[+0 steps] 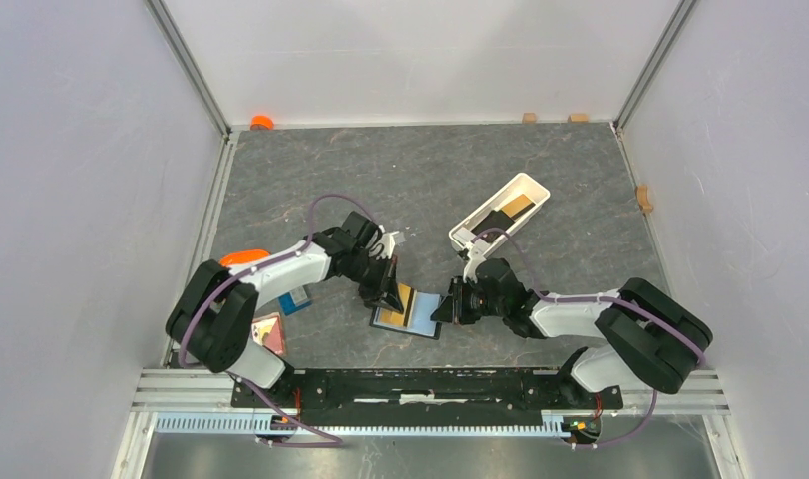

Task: Put the credit cards into the card holder
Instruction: Move the card holder to the center of the board.

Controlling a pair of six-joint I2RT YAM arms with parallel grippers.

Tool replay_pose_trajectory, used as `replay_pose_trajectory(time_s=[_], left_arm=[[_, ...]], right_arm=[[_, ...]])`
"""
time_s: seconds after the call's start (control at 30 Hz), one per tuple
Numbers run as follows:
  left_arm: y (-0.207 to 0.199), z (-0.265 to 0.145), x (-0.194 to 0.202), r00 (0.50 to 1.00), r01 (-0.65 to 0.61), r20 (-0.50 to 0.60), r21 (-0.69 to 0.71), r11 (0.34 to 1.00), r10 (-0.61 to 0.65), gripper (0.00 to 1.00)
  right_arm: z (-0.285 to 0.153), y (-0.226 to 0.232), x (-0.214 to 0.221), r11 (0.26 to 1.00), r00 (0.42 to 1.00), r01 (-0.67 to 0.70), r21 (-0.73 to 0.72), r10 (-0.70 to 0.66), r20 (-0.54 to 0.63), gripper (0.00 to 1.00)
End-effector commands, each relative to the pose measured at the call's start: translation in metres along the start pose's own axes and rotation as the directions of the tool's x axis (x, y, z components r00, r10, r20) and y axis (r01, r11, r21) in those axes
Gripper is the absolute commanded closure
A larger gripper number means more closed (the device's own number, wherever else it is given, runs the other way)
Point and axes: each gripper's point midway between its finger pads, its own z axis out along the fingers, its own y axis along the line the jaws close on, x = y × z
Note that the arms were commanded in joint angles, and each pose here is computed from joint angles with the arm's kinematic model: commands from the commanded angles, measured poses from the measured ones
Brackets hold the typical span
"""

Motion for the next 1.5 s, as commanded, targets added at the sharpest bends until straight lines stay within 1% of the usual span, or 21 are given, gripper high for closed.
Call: replay_pose_trajectory(time_s=[0.0, 0.13, 0.27, 0.5, 0.7, 0.77, 1.0, 1.1, 1.2, 1.47], left_arm=[[-0.021, -0.008, -0.019, 0.989, 0.016, 0.144, 0.068, 0.998, -0.025, 0.98], [-0.021, -0.007, -0.021, 0.980, 0.034, 0.191, 0.081, 0.996, -0.049, 0.98], [-0.018, 0.004, -0.019, 0.979, 0.063, 0.186, 0.111, 0.992, -0.083, 0.98], [-0.007, 0.015, -0.017, 0.981, 0.082, 0.170, 0.102, 0.991, -0.099, 0.98], [0.000, 0.021, -0.011, 0.983, 0.096, 0.144, 0.109, 0.989, -0.111, 0.98], [0.004, 0.023, -0.008, 0.984, 0.106, 0.131, 0.107, 0.989, -0.120, 0.98], [0.019, 0.017, -0.015, 0.962, 0.173, 0.192, 0.122, 0.977, -0.194, 0.98], [0.024, 0.019, -0.011, 0.957, 0.204, 0.185, 0.118, 0.972, -0.223, 0.98], [0.027, 0.018, -0.014, 0.948, 0.212, 0.211, 0.133, 0.968, -0.237, 0.98], [0.047, 0.010, -0.017, 0.917, 0.265, 0.279, 0.110, 0.958, -0.286, 0.98]], right_arm=[[0.006, -0.005, -0.005, 0.999, 1.000, 0.020, 0.035, -0.020, 0.010, 0.80], [0.006, -0.013, -0.004, 0.997, 0.999, 0.028, 0.066, -0.029, 0.017, 0.84], [0.009, -0.014, -0.008, 0.996, 0.998, 0.054, 0.076, -0.056, 0.016, 1.00], [0.013, -0.033, -0.024, 0.968, 0.987, 0.154, 0.199, -0.160, 0.016, 1.00], [0.017, -0.054, -0.030, 0.922, 0.971, 0.236, 0.307, -0.232, -0.051, 1.00], [0.019, -0.055, -0.030, 0.919, 0.969, 0.248, 0.307, -0.239, -0.065, 1.00], [0.021, -0.059, -0.026, 0.915, 0.966, 0.257, 0.311, -0.240, -0.092, 1.00], [0.022, -0.058, -0.025, 0.916, 0.967, 0.256, 0.308, -0.238, -0.094, 1.00], [0.021, -0.059, -0.025, 0.915, 0.966, 0.258, 0.310, -0.239, -0.096, 1.00], [0.021, -0.060, -0.024, 0.914, 0.966, 0.257, 0.313, -0.237, -0.101, 1.00]])
